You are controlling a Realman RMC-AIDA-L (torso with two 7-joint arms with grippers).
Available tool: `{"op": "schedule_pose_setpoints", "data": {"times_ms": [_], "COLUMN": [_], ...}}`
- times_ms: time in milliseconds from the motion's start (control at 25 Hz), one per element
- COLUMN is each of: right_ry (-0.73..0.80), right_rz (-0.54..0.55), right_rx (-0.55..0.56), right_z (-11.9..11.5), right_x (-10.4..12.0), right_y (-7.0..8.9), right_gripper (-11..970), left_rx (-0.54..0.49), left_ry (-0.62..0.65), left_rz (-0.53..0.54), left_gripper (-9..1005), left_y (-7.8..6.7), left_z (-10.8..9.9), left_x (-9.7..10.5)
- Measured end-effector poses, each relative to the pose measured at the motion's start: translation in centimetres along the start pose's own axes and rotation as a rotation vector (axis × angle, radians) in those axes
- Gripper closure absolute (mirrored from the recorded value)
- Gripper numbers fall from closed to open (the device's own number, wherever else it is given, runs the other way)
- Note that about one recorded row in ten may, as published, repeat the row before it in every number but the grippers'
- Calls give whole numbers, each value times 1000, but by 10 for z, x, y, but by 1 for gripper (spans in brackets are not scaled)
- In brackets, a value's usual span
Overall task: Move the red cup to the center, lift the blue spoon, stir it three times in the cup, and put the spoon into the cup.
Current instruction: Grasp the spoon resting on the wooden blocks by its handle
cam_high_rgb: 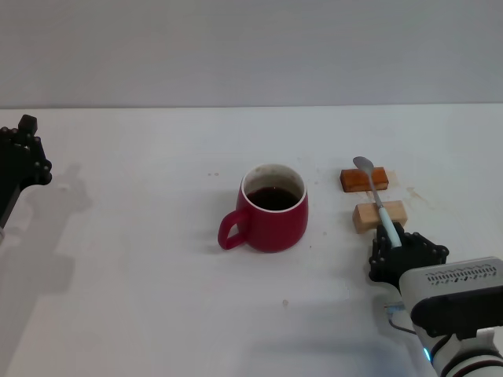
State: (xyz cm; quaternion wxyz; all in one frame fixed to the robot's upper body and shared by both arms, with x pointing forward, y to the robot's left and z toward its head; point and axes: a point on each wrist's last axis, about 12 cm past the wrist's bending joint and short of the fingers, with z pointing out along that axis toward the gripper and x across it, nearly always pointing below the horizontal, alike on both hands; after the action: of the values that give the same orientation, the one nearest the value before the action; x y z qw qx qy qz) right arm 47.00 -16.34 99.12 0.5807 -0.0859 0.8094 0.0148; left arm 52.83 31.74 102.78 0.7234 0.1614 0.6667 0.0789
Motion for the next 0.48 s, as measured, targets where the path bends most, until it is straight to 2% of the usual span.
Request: {"op": "schedule_pose_setpoints", "data": {"times_ms": [480], "right_ry": [-24], "right_rz": [4], "right_rx": [15], "right_z": [-3], "right_x": [-2], "right_y": [-1], "right_gripper": [792], "left_rx": [0], "left_ry": [0], "left_rz": [-1], "left_gripper": [995], "left_y": [0], "left_z": [0], "left_x": [0]}}
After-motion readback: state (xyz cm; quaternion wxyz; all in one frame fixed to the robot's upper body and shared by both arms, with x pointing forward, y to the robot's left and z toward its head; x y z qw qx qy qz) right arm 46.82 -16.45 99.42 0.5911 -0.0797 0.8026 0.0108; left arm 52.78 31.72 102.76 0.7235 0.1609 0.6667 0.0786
